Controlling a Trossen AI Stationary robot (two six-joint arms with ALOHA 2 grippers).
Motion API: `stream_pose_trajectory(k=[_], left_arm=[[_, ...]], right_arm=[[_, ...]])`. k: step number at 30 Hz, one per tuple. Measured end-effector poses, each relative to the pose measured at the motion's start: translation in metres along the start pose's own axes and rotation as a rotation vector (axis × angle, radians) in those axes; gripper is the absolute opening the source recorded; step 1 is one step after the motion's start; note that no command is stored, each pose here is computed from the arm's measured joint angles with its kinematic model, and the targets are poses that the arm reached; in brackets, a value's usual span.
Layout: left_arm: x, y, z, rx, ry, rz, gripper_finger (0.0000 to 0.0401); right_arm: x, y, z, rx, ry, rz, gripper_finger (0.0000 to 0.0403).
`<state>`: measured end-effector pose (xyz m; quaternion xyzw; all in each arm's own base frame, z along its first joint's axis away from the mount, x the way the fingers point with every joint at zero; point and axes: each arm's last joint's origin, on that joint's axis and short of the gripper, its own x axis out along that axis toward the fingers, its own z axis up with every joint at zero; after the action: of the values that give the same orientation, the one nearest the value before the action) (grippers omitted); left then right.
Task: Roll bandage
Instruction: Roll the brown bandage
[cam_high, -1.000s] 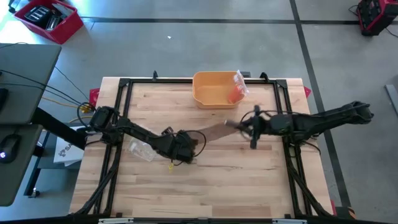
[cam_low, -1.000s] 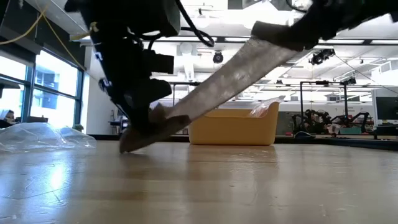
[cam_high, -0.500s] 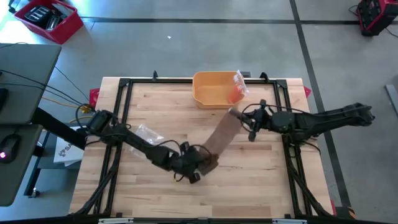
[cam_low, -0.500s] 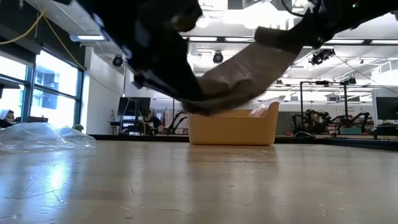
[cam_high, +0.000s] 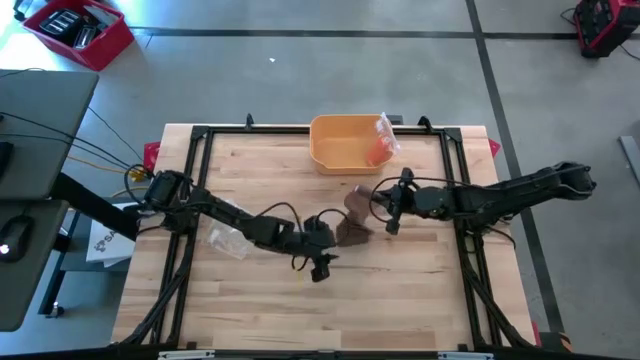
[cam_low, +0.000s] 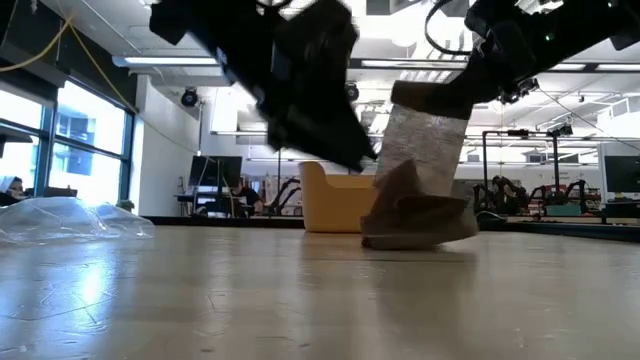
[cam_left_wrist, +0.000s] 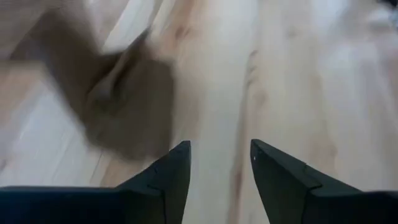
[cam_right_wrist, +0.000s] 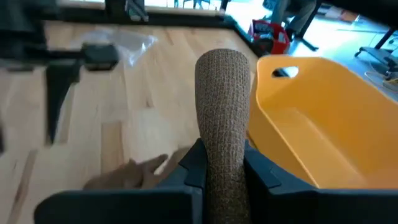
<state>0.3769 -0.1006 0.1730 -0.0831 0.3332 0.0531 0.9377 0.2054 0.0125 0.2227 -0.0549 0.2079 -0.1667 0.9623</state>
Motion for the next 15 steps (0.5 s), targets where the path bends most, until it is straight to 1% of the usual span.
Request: stream_pose_trajectory(k=[2,5,8,11,13,15], left_arm=[[-0.001,-0.002,0.003,0.029,-0.034,-0.002,0.0159],[-0.001,-0.003,0.005,0.03,-0.078,0.04,0.0154],[-0.004,-0.009,0.016,0.034,-0.212,0.033,0.0152],[-0.009,-0.018,0.026,0.052,-0.344,0.041,0.0152],[-0.013,-0.022,0.03,0.071,-0.417,0.09,0.0152],[-0.016,-0.024,0.033,0.068,-0.469,0.167,0.0152]], right_arm=[[-0.003,-0.001,0.007,-0.008,-0.056,0.0,0.0044],[-0.012,-0.006,0.027,-0.015,-0.155,-0.007,0.0042],[-0.024,-0.011,0.046,-0.04,-0.236,-0.014,0.0037],[-0.035,-0.015,0.06,-0.034,-0.297,0.017,0.0037],[-0.041,-0.017,0.066,-0.019,-0.327,0.062,0.004],[-0.044,-0.016,0.069,-0.003,-0.344,0.107,0.0042]])
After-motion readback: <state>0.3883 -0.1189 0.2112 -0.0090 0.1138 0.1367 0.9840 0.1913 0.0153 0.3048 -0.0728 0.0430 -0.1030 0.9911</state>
